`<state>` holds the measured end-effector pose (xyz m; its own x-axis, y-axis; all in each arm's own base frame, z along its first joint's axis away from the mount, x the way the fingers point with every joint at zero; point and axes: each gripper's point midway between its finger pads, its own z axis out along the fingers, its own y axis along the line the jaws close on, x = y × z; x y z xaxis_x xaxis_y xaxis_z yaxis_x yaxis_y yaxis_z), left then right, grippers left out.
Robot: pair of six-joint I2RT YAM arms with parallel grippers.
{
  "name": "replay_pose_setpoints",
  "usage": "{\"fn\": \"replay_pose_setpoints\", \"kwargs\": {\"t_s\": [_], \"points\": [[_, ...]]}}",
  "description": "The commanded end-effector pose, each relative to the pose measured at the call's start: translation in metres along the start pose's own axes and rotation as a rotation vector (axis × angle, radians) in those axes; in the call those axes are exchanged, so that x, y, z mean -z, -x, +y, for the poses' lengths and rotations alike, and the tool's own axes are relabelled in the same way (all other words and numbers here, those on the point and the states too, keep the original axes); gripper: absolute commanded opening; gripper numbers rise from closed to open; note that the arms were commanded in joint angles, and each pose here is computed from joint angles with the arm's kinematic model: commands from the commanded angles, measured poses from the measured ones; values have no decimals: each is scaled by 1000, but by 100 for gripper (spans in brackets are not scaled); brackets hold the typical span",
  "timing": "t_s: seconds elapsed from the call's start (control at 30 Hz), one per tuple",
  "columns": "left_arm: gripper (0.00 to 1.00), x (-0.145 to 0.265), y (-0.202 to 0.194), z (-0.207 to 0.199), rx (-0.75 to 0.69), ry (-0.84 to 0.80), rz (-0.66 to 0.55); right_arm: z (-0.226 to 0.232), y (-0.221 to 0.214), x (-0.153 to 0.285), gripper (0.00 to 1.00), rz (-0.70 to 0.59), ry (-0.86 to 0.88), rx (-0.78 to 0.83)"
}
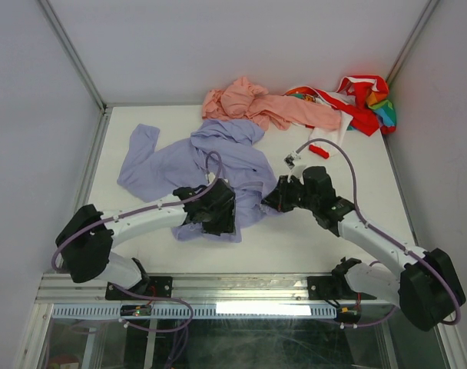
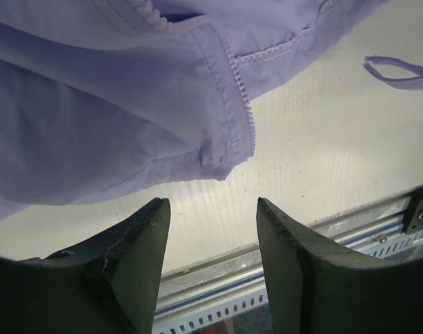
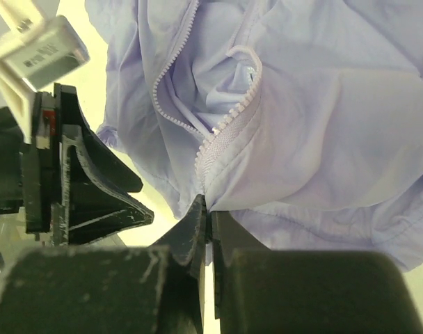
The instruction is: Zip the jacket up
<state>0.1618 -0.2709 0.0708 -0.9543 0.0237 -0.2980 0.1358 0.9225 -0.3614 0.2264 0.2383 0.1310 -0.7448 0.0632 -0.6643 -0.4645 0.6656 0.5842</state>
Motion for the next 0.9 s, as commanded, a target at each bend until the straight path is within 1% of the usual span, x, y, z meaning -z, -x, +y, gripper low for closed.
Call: {"fn": "replay_pose_setpoints", "kwargs": {"t_s": [0.0,0.1,0.13,0.2,0.47,0.6,0.73,0.87], "points": [[54,-5,5,-3,52,128,-16,2,19,5,0,-68,-21,28],[53,-13,5,-6,24,183,-3,3,17,5,0,-66,-12,26],[52,-16,5,-7,50,204,0,3,15,5,0,-62,-5,23],[50,-23,5,-8,48,230,8,7,13,4,0,-58,17,20],[47,-41,5,-12,40,277,41,12,7,4,0,-34,62,33],[45,-48,-3,-4,38,311,77,12,6,4,0,-34,66,45],[44,-53,-16,7,37,338,119,9,5,4,0,-38,56,43],[40,-57,-23,16,34,361,139,7,4,3,0,-34,48,43]]}}
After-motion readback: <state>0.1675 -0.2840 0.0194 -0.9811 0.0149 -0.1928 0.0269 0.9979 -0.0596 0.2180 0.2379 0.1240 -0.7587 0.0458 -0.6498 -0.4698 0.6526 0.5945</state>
